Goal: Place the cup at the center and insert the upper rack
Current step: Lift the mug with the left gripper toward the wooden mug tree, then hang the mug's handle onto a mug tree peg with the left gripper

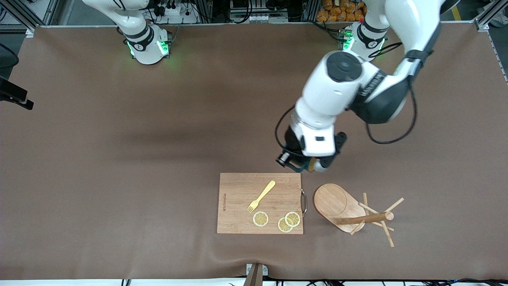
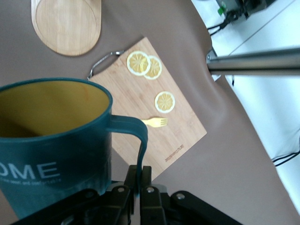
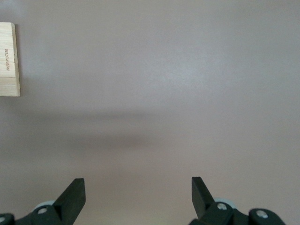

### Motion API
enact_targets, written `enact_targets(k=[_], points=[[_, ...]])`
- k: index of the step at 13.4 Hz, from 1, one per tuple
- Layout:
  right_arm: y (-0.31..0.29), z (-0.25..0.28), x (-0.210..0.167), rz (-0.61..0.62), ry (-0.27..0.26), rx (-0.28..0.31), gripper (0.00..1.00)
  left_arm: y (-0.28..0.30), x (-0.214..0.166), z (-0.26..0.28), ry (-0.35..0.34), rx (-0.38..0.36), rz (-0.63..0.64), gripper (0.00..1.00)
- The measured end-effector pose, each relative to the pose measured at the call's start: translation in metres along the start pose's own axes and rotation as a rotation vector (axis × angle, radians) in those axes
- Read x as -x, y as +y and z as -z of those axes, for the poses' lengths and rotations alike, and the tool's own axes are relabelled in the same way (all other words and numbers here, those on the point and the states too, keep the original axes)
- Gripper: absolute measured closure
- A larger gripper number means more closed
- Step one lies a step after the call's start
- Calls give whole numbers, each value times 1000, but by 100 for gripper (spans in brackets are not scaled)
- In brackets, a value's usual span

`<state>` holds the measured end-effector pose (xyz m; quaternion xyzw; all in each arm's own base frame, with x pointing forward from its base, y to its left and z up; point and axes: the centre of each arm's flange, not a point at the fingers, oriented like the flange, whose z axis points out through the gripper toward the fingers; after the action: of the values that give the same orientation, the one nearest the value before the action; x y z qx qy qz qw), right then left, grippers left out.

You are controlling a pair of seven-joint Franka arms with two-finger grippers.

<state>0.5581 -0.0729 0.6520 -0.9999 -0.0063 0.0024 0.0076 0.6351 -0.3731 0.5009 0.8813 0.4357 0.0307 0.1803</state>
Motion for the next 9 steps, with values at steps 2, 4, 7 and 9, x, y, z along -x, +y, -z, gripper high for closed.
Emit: enact_targets(k=[2,4,7,9], points=[[0,0,0,0,-1,0,0,-4,-42,9,-100,36,19,94],[0,0,0,-1,-1,0,0,-10,-72,9,-171,66,51,94],[0,0,0,-1,-1,0,0,-13,-112,-1,-202,158,125,94],[0,0,0,-1,-1,0,0,-15,-132,-14,-206,199,165,94]])
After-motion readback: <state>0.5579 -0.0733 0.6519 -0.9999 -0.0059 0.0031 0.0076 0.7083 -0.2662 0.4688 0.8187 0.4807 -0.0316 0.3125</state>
